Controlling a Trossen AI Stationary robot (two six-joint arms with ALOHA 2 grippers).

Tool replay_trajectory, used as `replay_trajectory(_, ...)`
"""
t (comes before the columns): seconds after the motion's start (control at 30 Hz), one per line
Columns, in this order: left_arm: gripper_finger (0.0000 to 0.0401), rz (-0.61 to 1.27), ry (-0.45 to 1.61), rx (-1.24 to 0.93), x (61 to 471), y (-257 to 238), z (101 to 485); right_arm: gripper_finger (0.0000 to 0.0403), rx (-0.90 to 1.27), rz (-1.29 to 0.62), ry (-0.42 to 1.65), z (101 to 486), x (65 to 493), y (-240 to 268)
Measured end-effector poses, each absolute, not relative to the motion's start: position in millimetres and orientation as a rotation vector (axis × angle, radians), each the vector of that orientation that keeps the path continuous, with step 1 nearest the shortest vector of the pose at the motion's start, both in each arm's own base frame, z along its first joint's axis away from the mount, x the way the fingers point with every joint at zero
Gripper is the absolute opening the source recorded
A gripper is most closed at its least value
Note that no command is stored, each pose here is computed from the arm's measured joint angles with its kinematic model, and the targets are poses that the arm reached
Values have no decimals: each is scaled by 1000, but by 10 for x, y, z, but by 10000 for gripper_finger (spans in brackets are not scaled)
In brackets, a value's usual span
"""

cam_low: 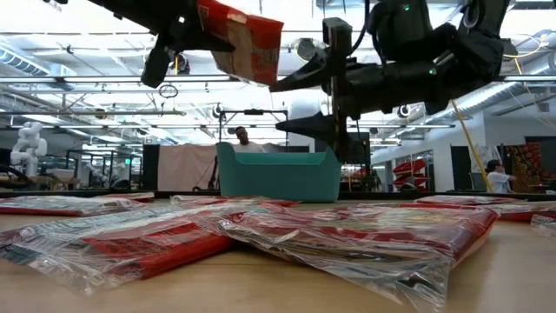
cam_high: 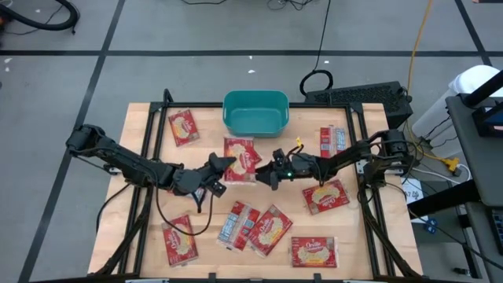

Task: Sort popcorn bags into baskets
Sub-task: Put the red popcorn bag into the green bin

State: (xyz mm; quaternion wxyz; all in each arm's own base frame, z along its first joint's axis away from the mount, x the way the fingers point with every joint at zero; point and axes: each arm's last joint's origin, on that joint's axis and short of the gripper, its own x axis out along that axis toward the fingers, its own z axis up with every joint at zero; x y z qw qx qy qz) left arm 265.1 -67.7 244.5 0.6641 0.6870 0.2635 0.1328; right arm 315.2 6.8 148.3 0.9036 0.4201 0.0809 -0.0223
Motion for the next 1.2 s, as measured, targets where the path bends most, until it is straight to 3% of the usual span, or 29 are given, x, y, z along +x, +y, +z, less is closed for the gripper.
replay_trajectory(0.2,32,455,739,1577,2626,-609,2456,243,855,-10,144,1615,3124,15)
replay_trajectory(0.43,24,561,768,1450,2663,-406,2459,242,775,-166,-92,1823,3105,-33)
replay_trajectory(0.73,29,571,837,1513,2687,-247,2469,242,805,-260,-314,1947,3136,-31)
replay_trajectory(1.2,27,587,784,1553,2727,-167,2567,235,749,-232,-357,2051,3573,-91)
